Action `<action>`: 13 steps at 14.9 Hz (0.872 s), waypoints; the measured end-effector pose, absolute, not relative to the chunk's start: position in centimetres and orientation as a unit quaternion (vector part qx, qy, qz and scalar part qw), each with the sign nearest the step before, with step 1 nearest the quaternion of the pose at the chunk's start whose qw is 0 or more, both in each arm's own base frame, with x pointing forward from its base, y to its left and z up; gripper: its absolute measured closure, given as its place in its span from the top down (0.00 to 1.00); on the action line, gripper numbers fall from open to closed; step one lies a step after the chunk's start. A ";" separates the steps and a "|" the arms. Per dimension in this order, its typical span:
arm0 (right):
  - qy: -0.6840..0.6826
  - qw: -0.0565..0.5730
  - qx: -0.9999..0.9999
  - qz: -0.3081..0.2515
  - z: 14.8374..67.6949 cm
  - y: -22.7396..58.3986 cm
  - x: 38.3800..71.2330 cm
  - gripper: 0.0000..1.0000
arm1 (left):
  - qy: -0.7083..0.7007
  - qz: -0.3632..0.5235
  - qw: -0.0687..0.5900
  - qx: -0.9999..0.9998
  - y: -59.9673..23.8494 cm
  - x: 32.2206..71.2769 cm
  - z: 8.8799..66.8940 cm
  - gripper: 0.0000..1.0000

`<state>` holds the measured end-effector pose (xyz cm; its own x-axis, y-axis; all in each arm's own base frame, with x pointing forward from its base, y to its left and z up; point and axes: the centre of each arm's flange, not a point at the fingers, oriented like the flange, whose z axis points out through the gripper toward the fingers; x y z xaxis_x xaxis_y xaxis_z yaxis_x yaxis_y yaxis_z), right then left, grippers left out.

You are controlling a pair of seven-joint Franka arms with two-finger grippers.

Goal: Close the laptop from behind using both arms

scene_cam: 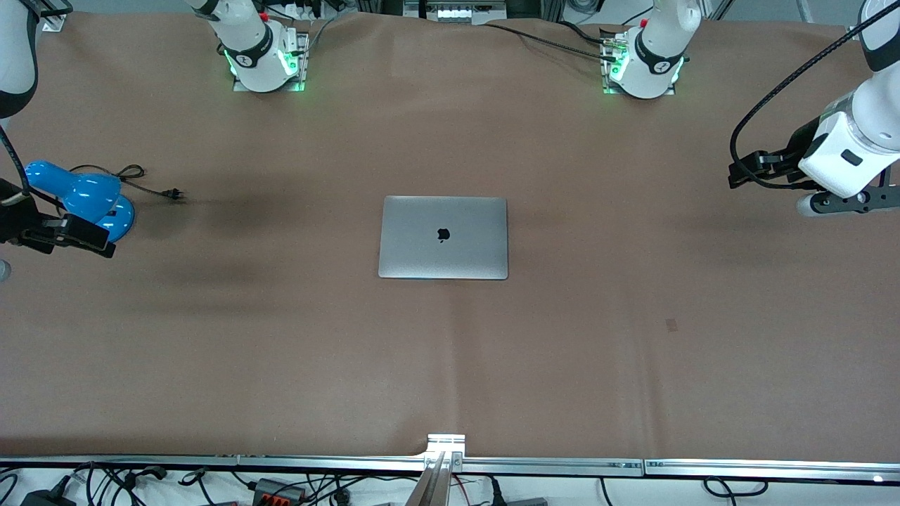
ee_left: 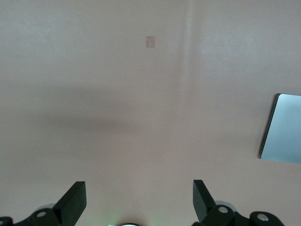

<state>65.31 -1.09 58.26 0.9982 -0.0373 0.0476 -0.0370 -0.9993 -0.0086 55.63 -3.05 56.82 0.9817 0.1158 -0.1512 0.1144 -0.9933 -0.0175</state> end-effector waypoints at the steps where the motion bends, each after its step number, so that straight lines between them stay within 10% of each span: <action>1: 0.015 0.004 -1.000 -0.022 58.2 -1.4 64.8 1.00 | -0.057 0.076 0.004 -0.995 -3.1 55.6 56.9 1.00; 13: 0.009 -0.011 -1.000 -0.006 58.6 -1.7 55.6 1.00 | -0.055 0.076 0.004 -0.996 -3.4 55.6 56.9 1.00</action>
<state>55.56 -1.72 58.57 0.9998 -0.0186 0.0123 -0.0189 -0.9996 0.0210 55.61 -3.39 56.89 0.9825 0.1098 -0.1502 0.1085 -0.9940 -0.0169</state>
